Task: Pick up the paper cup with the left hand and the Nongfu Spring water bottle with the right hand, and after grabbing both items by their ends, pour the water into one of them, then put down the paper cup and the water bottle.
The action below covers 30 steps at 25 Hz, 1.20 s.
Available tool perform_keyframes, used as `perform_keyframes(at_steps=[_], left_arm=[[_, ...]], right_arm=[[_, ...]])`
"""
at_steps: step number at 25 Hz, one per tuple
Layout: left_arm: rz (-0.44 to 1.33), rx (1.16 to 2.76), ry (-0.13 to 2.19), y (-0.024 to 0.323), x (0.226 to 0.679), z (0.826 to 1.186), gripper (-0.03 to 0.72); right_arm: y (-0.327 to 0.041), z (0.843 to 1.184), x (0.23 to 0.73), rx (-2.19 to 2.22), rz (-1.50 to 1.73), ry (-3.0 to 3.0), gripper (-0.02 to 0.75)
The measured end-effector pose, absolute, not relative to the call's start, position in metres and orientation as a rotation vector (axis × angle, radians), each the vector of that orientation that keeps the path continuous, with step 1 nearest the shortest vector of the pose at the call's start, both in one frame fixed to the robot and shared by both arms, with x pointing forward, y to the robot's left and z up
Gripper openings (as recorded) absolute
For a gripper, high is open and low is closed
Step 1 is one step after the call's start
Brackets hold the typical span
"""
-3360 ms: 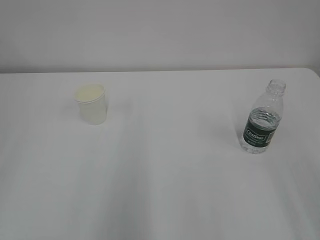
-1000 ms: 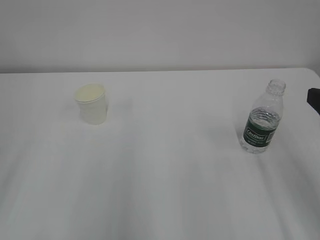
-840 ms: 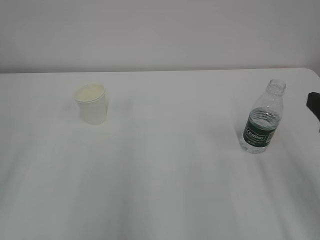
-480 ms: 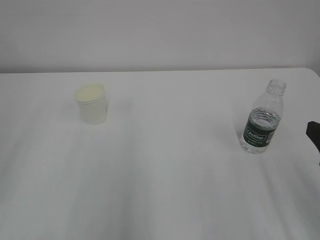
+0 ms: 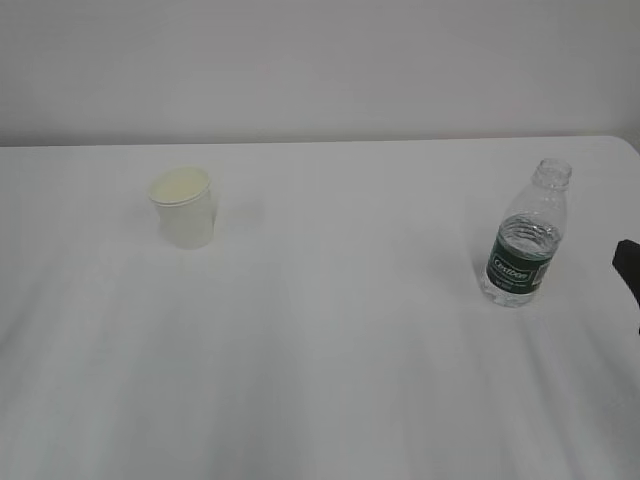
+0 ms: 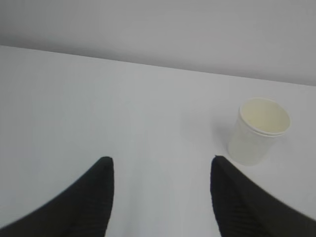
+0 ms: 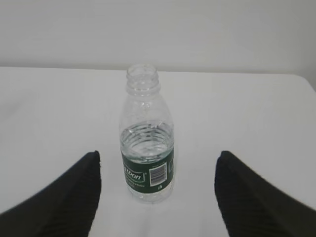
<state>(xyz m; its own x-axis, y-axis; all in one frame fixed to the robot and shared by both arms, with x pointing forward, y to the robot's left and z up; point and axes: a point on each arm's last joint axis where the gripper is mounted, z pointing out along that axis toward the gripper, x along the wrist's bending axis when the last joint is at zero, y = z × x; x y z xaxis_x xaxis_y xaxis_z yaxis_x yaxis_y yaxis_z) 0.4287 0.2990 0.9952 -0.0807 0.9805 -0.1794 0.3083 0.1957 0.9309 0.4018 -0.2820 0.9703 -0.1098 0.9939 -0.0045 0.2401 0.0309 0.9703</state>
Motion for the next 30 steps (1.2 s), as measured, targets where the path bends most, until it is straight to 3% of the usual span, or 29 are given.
perform_keyframes(at_steps=[12, 30], left_arm=[[0.878, 1.290, 1.587, 0.297, 0.428, 0.951, 0.438], [0.745, 1.468, 1.441, 0.280, 0.407, 0.896, 0.432]], right_arm=[[-0.278, 0.944, 0.414, 1.365, 1.081, 1.607, 0.524], [-0.278, 0.941, 0.402, 1.298, 1.159, 1.532, 0.521]])
